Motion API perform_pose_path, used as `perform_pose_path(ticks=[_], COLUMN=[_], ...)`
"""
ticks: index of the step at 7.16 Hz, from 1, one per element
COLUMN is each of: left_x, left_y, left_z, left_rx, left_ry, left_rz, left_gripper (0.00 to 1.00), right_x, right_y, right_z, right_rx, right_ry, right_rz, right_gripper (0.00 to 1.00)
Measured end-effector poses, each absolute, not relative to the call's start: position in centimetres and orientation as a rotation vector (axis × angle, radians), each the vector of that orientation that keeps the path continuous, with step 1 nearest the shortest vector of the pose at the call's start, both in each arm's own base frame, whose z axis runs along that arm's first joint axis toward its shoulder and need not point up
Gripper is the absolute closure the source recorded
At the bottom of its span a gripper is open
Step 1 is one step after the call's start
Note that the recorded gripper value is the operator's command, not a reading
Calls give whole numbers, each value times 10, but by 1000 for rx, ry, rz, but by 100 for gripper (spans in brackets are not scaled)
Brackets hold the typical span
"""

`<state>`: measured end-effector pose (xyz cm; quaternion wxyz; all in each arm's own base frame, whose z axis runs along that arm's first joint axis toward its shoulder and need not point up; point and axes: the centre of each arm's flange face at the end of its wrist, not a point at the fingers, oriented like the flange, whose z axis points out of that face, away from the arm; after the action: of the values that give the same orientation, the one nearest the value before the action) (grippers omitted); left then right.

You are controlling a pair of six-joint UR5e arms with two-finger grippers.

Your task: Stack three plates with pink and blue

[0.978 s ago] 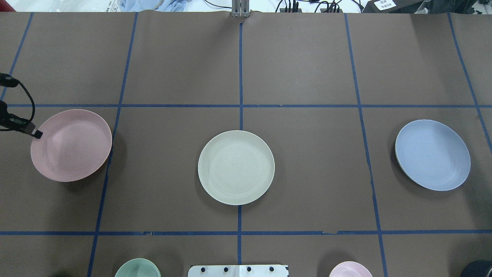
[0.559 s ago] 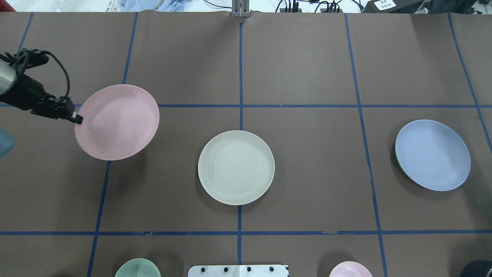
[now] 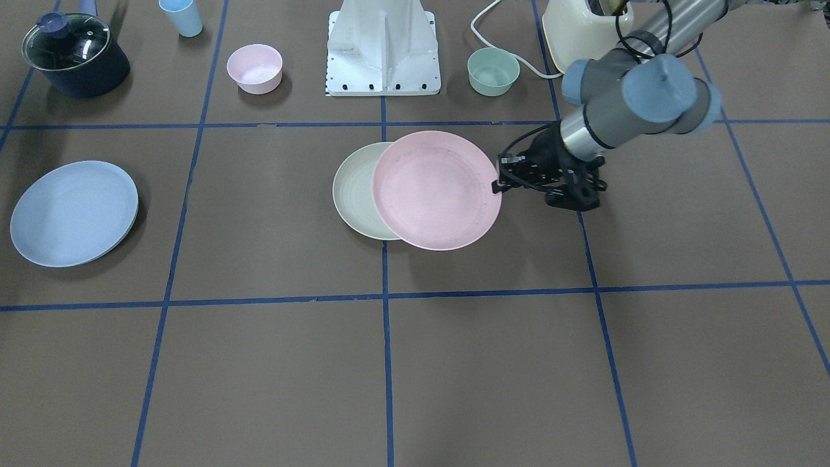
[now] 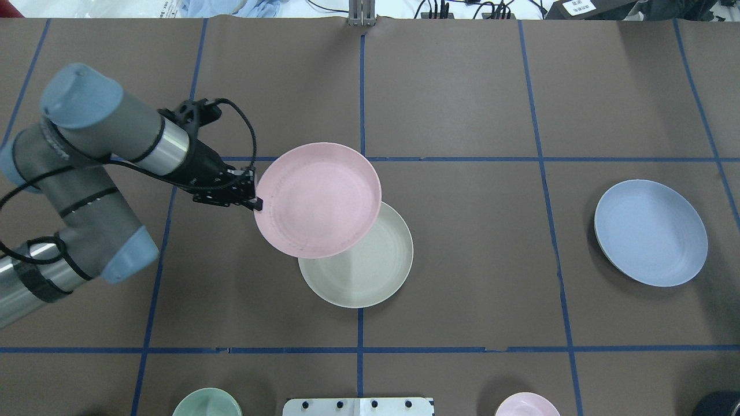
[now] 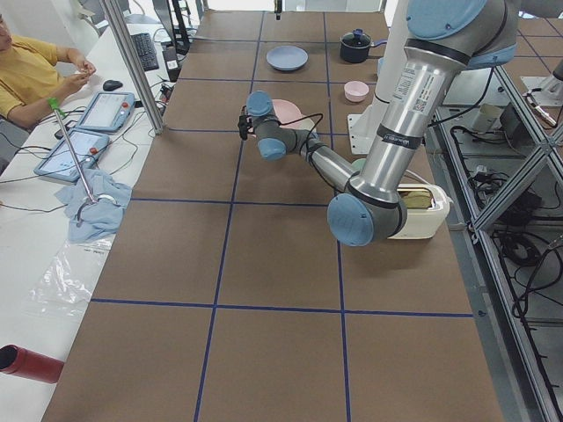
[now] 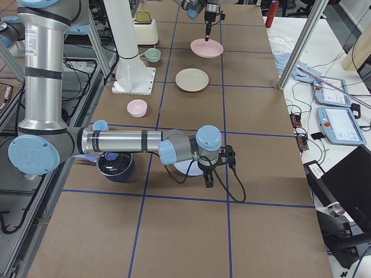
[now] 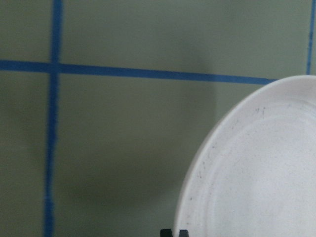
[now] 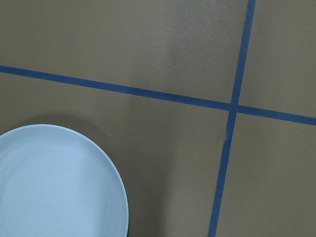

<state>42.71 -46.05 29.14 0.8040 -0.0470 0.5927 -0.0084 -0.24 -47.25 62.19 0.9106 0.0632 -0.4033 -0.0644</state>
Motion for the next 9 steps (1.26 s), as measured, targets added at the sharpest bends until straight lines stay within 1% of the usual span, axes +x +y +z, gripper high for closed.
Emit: perform_pose_path(ticks=[2,3,5,6,7,9], left_x=[476,491,502,504,504,495], left_y=[-425,-413,-403,-402,-402,-406], left_z=[282,283,284,284,284,277], left_rx=[-86,-82,-84,-84,-83,-68], left_ry=[1257,1249,1243,1243,1245,1261], left_rz=[-6,1,11,12,13,10], left_gripper=[100,96,52,40,33,31], right_x=[-2,-2,-3,-3,-3,-18], right_y=[-473,-473,-472,-472,-472,-474], right_z=[622,622,621,621,622,622], right_rx=[130,130,129,127,126,100], right_ry=[-832,-832,-841,-845,-846,-855], right_rz=[-132,-132,-133,-133,-133,-132], right_gripper=[0,0,0,0,0,0])
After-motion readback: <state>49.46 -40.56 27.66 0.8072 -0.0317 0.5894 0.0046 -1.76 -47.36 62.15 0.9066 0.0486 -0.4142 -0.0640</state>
